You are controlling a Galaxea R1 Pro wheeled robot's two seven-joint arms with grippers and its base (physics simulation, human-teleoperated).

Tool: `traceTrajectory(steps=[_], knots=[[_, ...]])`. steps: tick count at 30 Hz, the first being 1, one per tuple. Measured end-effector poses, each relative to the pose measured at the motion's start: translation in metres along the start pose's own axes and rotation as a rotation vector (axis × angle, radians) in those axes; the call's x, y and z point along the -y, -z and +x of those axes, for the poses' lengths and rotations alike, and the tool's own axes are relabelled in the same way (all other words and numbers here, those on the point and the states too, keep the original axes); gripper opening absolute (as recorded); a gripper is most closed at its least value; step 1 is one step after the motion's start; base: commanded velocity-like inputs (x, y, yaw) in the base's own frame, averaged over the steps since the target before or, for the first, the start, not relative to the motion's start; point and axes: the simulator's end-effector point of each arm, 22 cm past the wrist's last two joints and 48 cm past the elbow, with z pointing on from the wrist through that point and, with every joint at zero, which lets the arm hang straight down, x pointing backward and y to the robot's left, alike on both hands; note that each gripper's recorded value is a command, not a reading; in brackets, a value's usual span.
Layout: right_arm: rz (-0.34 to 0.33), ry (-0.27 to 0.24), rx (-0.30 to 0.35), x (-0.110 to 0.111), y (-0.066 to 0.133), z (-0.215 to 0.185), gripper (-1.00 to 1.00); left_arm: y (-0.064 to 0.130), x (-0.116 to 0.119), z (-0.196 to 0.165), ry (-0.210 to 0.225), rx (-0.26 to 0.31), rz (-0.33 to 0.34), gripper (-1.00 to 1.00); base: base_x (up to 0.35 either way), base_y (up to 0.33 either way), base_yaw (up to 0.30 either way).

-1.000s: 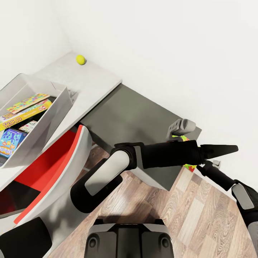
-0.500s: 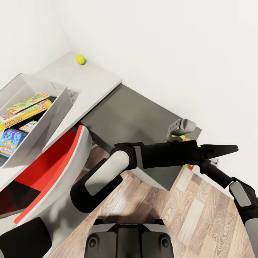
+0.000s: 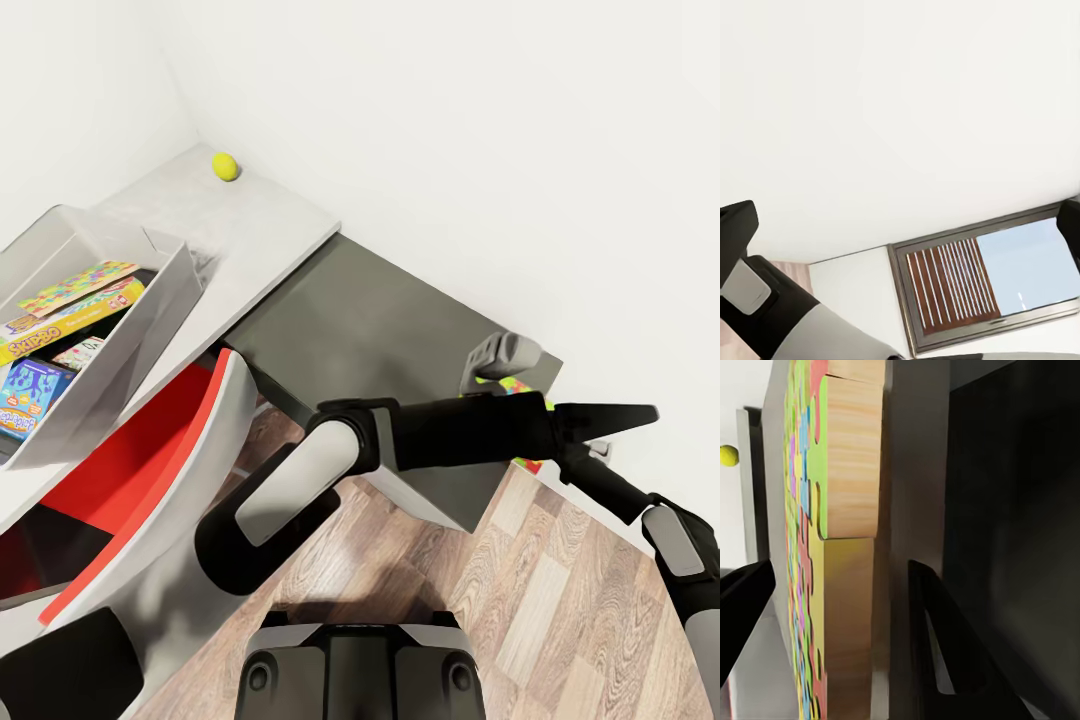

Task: Put all the toys in the child's room - the three board games (two on the bed and one on the table), the two jigsaw puzzles on the table, and the tennis ball on the table - inside the toy box on the table in the child's room.

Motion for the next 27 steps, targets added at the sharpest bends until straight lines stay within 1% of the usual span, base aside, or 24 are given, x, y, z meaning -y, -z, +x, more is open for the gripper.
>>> traceTrajectory(steps=[4,7,9,10,15,19,20,24,27], knots=[[-0.013,0.01,-0.008,-0.007,-0.001,0.001,-1.0,0.003,-0.006,0.002,0.008,0.002,-0.01,1.0,0.0,0.0,0.0],[-0.034,0.023,-0.024,-0.019,-0.004,0.001,-1.0,0.008,-0.015,0.004,0.017,0.005,-0.03,1.0,0.0,0.0,0.0],[-0.049,0.035,-0.033,-0.028,-0.005,0.001,-1.0,0.013,-0.024,0.006,0.03,0.012,-0.047,1.0,0.0,0.0,0.0],[-0.048,0.036,-0.033,-0.028,-0.005,0.001,-1.0,0.013,-0.024,0.006,0.031,0.012,-0.047,1.0,0.0,0.0,0.0],[-0.077,0.062,-0.05,-0.046,-0.006,0.0,-1.0,0.032,-0.048,0.002,0.073,0.053,-0.088,1.0,0.0,0.0,0.0],[-0.085,0.069,-0.058,-0.051,-0.005,0.001,-1.0,0.046,-0.062,-0.003,0.096,0.08,-0.113,1.0,0.0,0.0,0.0],[-0.085,0.069,-0.058,-0.051,-0.005,0.001,-1.0,0.046,-0.062,-0.003,0.096,0.08,-0.113,1.0,0.0,0.0,0.0],[-0.092,0.076,-0.061,-0.055,-0.005,0.001,-1.0,0.056,-0.072,-0.004,0.105,0.092,-0.132,1.0,0.0,0.0,0.0],[-0.098,0.089,-0.063,-0.059,-0.004,0.001,-1.0,0.064,-0.076,-0.007,0.105,0.101,-0.131,1.0,0.0,0.0,0.0]])
